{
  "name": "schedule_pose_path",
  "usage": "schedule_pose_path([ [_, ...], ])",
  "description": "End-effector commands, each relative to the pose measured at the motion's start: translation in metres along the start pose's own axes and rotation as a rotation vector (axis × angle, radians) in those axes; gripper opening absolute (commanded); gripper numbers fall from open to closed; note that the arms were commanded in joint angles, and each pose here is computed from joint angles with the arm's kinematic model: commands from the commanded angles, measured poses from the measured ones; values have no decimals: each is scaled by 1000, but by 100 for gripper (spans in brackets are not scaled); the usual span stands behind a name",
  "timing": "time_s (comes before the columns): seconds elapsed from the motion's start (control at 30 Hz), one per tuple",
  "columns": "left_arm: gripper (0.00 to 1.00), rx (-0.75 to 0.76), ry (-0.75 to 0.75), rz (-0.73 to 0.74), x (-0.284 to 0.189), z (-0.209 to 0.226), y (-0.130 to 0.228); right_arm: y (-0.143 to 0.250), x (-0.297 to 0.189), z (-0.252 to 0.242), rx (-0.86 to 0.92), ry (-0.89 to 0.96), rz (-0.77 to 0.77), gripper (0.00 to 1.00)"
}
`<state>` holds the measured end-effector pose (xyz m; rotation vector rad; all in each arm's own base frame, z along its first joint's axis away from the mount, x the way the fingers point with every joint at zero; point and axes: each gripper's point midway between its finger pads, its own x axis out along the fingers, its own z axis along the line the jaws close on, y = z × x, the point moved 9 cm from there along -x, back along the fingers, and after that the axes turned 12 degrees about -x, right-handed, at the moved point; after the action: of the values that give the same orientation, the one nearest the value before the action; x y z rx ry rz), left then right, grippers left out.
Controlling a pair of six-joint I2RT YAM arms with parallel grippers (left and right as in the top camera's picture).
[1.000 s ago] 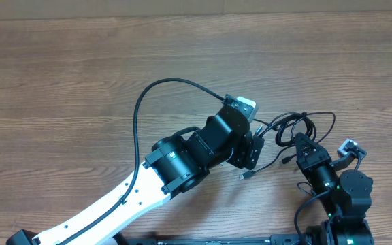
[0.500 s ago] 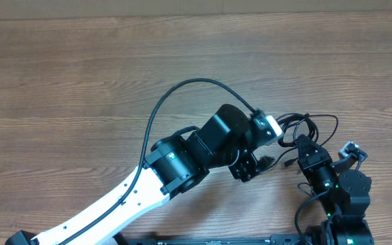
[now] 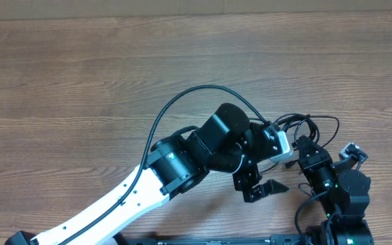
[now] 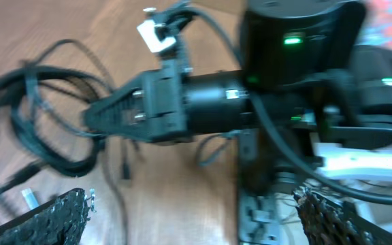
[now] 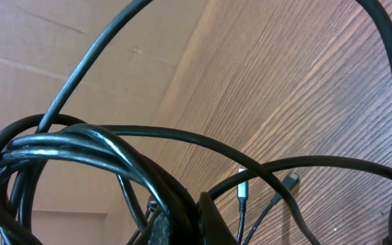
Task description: Untangle cables
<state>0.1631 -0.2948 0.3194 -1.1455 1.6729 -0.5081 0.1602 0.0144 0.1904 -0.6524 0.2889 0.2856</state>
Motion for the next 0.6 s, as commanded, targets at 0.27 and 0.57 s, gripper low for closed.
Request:
schedule_pose_path([
  [0.27,95,13,33,0,2,-4,-3,-7,-4,23,-23,-164,7,4],
  [0.57,82,-46,24,86,32,18,10,-6,-6,29,-8,-222,32,4],
])
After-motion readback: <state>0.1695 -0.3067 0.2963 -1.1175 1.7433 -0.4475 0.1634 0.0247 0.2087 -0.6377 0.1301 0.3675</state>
